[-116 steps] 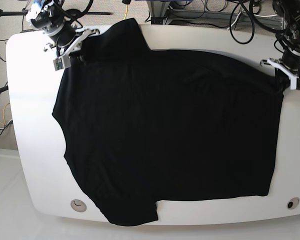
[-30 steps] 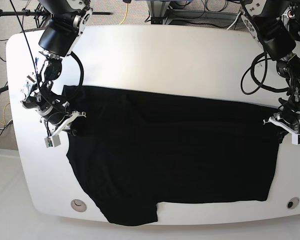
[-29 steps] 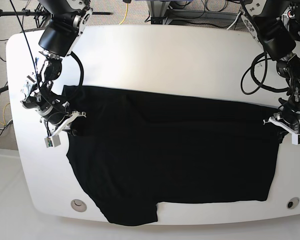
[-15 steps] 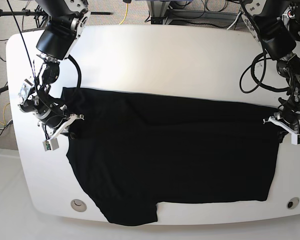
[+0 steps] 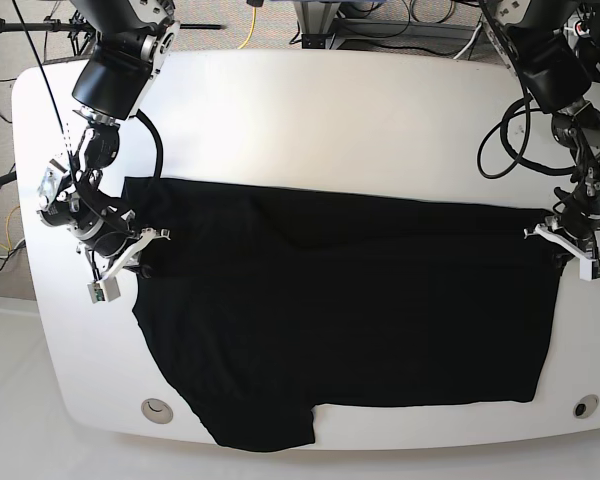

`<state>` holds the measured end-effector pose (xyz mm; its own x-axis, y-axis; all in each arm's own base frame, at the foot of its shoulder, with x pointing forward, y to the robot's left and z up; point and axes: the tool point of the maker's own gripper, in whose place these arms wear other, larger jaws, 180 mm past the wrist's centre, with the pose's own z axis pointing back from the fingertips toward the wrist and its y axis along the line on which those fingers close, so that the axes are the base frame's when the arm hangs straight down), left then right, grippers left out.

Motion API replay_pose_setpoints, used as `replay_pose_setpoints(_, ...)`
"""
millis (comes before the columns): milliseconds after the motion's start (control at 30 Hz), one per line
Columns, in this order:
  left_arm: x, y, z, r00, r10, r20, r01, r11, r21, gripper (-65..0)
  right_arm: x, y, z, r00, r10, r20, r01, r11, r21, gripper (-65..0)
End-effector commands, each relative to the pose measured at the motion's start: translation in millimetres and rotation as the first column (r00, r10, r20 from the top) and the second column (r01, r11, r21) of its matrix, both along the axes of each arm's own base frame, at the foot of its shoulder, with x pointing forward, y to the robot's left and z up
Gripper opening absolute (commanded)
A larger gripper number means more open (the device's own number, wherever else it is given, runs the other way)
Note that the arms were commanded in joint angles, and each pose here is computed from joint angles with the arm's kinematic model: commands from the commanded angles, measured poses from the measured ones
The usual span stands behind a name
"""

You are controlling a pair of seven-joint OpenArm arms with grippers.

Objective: Fold the T-shirt properly
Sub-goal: 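Drag the shirt with both grippers, spreading the held edge taut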

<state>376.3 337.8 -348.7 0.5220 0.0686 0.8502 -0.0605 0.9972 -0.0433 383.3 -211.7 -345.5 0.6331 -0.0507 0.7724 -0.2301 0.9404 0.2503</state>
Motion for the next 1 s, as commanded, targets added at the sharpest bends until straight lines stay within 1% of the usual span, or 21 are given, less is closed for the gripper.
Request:
replay_pose_setpoints(0,9,14,23,0.998,0.008,0.058,-0.011,0.999,0.046,-51.5,14,-10,21,0.998,-0.016,0.068,0.019,0.999,-0.046,-60.1)
replay_pose_setpoints(133,8,17,21,0.999,0.006,0.047,-0.010,0.998,0.069,-43.1,16,-16,21,0.997,-0.025,0.072,0.032,0.994,-0.103,-45.5)
replay_pose_setpoints(267,7,23,21,0.999,0.005,0.038,-0.009,0.995,0.103,-34.2,17,-21,20,0.997,-0.041,0.072,0.050,0.989,-0.140,-29.6)
replay_pose_setpoints(333,10,31,24,0.999,0.011,0.044,-0.017,0.991,0.130,-26.2,15,-23,17,0.997,-0.050,0.061,0.058,0.988,-0.143,-16.9)
replay_pose_setpoints(400,10,35,25,0.999,0.011,0.042,-0.017,0.989,0.144,-24.5,15,-24,18,0.996,-0.052,0.067,0.061,0.988,-0.143,-14.4)
replay_pose_setpoints(600,11,41,33,0.999,0.005,0.047,-0.013,0.985,0.174,-22.5,11,-27,25,0.996,-0.047,0.079,0.059,0.985,-0.161,-13.7)
replay_pose_setpoints(667,14,44,48,0.998,-0.009,0.064,-0.005,0.977,0.214,-20.8,4,-36,33,0.994,-0.052,0.093,0.071,0.976,-0.206,-13.5)
replay_pose_setpoints(867,15,40,63,0.996,-0.034,0.085,0.012,0.968,0.249,-20.9,-16,-44,37,0.993,-0.058,0.102,0.083,0.962,-0.261,-13.8)
replay_pose_setpoints(933,13,36,66,0.995,-0.053,0.087,0.029,0.964,0.265,-21.2,-23,-44,37,0.993,-0.059,0.102,0.085,0.958,-0.274,-14.0)
replay_pose_setpoints(967,9,31,62,0.994,-0.072,0.081,0.048,0.963,0.265,-21.9,-31,-41,32,0.995,-0.055,0.085,0.077,0.957,-0.280,-14.6)
